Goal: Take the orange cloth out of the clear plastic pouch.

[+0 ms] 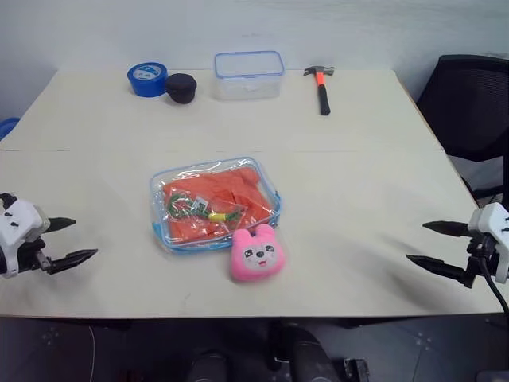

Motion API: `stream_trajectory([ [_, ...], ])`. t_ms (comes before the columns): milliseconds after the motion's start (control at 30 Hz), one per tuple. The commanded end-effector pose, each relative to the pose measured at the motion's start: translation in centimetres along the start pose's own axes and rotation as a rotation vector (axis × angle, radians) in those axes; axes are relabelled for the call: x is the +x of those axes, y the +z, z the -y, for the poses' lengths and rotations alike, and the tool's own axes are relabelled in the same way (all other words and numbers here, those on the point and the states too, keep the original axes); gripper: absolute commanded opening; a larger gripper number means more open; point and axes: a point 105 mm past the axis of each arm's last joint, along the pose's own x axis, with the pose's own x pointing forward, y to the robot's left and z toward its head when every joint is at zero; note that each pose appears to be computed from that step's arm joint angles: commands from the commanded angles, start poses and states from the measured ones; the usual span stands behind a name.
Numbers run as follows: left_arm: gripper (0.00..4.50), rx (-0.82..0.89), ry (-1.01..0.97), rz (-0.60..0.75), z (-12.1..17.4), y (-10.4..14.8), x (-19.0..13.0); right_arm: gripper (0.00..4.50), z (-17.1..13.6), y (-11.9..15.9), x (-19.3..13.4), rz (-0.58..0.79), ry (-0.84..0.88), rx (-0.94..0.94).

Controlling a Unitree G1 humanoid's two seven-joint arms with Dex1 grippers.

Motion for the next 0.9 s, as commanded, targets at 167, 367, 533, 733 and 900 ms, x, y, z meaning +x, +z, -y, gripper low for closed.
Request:
stream_trajectory([
  [167,4.46,0.018,0.0,-0.006,-0.3,0.4,-0.1,4.5,0.8,1.6,-1.4,0.009,-0.036,-0.055],
  [367,4.46,0.009,-0.001,0.0,-0.3,0.5,0.1,4.5,0.8,1.5,-1.2,0.011,-0.05,-0.06],
  [533,4.46,-0.015,-0.006,0.01,-0.1,0.7,0.2,4.5,0.7,1.6,-1.1,0.019,-0.054,-0.056],
  [733,4.46,-0.031,-0.086,0.209,0.8,5.7,1.5,4.5,-0.4,3.4,-0.7,0.082,0.016,0.015],
  [900,4.46,0.058,-0.281,0.305,3.2,11.3,4.0,4.5,-2.8,6.1,0.8,0.144,0.121,0.007],
])
